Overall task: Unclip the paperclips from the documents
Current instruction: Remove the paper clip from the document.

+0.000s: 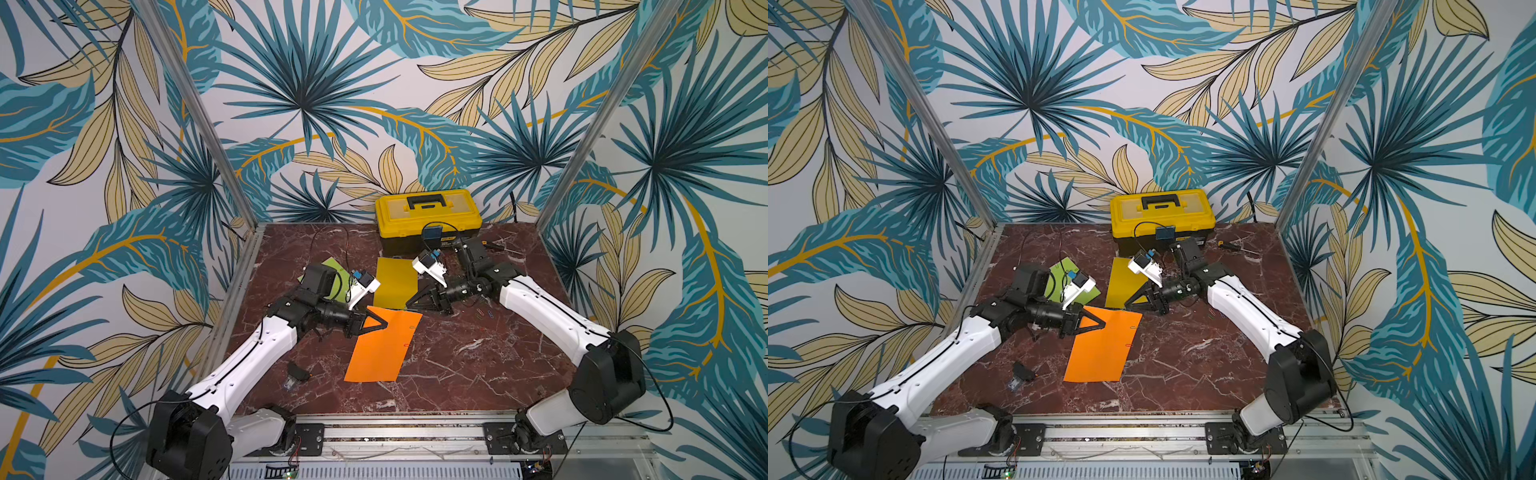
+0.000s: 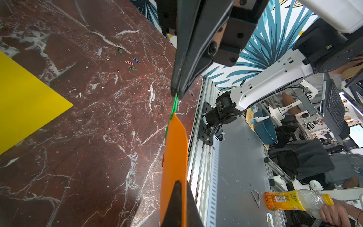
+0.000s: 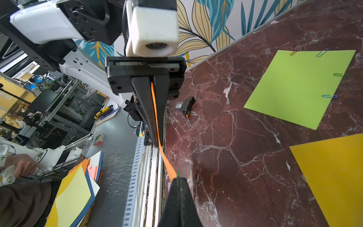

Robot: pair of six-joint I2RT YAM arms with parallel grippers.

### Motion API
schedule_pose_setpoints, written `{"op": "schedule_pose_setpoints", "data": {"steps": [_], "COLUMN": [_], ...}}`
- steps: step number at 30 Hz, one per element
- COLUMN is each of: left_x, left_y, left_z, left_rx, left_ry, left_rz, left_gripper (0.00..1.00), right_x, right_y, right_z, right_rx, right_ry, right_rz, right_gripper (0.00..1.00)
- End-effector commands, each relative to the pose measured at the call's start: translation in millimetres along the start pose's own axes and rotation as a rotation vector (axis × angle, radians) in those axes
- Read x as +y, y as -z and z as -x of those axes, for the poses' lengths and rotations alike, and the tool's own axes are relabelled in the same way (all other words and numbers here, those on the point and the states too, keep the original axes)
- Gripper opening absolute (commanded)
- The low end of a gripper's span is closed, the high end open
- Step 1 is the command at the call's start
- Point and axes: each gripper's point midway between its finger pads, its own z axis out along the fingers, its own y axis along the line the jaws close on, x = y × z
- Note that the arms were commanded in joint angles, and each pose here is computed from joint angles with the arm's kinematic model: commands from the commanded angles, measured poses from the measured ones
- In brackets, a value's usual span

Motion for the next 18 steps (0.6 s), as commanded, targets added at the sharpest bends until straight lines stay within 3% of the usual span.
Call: {"op": "schedule_pose_setpoints", "data": {"steps": [1, 9, 18], "left_x": [2.0, 4.0, 4.3], "left_y": [0.9, 4.2, 9.6], "left_z": [-4.4, 1.2, 15.9], "left_rx": [0.008, -0.006, -0.044], "left_ry": [0.004, -0.009, -0.045], "left_rz": [0.007, 0.051, 0.099], "left_gripper": [0.00, 0.00, 0.00], "right_x": [-1.3, -29.3, -108.8], "right_y": [5.0, 17.5, 69.8], "right_z": [1.9, 4.5, -37.5], "right_rx": [-0.015, -0.069, -0.227], "right_ry": [0.003, -0.088, -0.457], "right_rz": [-0.033, -0.167, -0.513], "right_gripper": [0.00, 0.00, 0.00]}}
